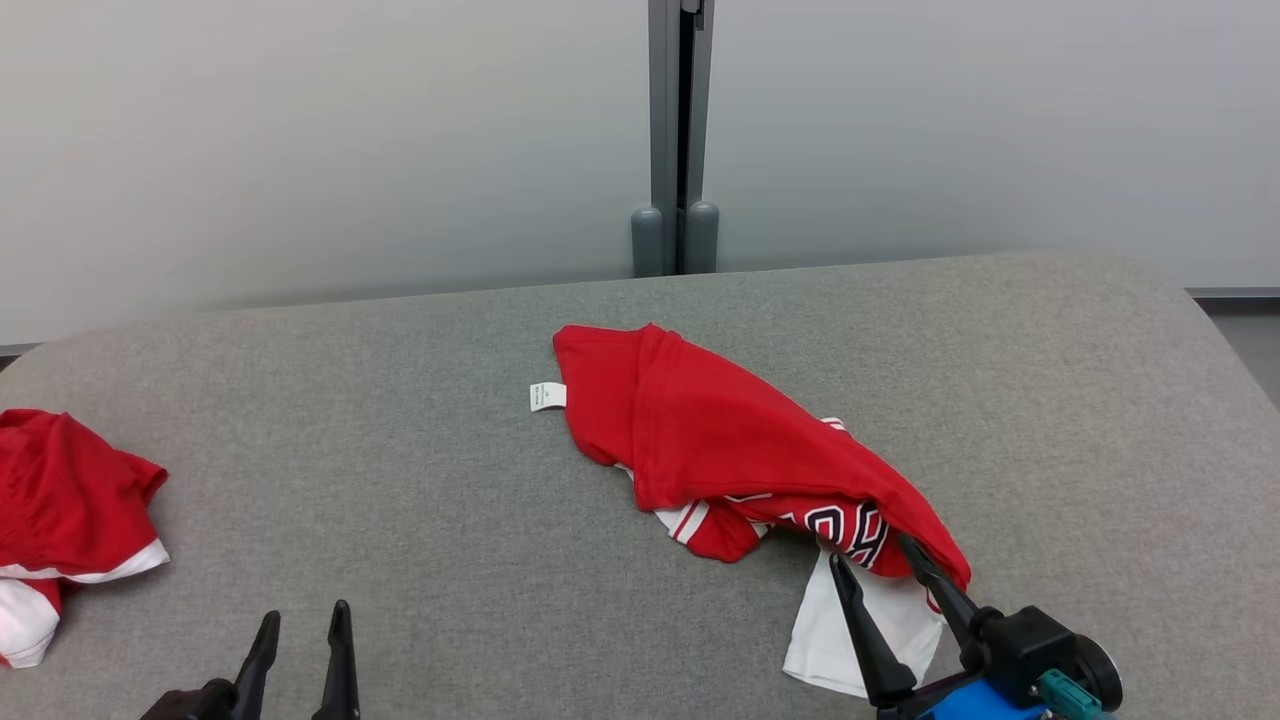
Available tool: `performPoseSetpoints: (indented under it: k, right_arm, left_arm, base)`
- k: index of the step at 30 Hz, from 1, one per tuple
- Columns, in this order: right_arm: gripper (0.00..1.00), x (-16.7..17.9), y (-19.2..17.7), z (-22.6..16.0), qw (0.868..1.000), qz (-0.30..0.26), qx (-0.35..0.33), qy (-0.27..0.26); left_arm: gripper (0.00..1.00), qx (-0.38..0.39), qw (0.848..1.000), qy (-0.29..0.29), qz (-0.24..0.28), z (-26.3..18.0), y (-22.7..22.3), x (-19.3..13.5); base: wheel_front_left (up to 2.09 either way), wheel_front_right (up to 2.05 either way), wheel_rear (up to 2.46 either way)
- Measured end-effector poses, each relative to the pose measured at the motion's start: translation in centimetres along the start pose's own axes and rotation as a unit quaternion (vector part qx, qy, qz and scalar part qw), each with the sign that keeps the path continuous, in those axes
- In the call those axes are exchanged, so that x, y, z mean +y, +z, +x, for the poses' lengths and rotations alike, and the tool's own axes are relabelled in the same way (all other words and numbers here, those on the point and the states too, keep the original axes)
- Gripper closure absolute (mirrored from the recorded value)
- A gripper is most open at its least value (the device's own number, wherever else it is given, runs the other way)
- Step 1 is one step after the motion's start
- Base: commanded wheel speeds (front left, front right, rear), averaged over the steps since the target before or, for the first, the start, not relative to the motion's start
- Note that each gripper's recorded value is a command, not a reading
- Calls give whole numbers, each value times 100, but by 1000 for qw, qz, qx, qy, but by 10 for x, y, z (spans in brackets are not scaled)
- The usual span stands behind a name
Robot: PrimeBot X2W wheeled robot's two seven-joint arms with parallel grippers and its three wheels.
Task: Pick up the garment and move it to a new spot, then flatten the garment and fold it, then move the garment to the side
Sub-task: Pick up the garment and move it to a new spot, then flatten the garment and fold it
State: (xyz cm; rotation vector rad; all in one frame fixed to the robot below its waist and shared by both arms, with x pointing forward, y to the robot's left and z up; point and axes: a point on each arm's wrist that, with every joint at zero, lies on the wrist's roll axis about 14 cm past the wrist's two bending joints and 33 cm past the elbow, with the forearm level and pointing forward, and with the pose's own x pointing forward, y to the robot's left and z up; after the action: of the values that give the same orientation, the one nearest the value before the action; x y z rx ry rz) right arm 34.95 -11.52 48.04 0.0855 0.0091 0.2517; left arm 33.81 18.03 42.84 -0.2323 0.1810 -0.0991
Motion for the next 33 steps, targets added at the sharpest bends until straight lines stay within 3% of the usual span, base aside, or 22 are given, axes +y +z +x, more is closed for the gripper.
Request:
performPoseSetpoints:
  k: [7, 12, 16, 23, 33]
  right_arm:
    - [0, 1, -7, -1, 1000, 2, 10, 1]
    - [0, -7, -11, -3, 1000, 4, 18, -13]
    - [0, -24, -16, -4, 999, 2, 27, -40]
    - [0, -52, -21, -16, 995, -1, 39, -89]
    - [0, -75, -23, -28, 990, -2, 49, -135]
  left_arm:
    - [0, 11, 999, -33, -2, 5, -6, -22]
    - [0, 17, 994, -106, -11, 28, -6, -67]
    - [0, 30, 981, -192, -10, 61, -9, -117]
    - [0, 67, 958, -280, -13, 92, -31, -167]
    - [0, 135, 946, -293, 15, 124, -80, -159]
  base:
    - [0, 0, 0]
    - [0, 0, 0]
    - [0, 0, 0]
    - [0, 0, 0]
    - [0, 0, 0]
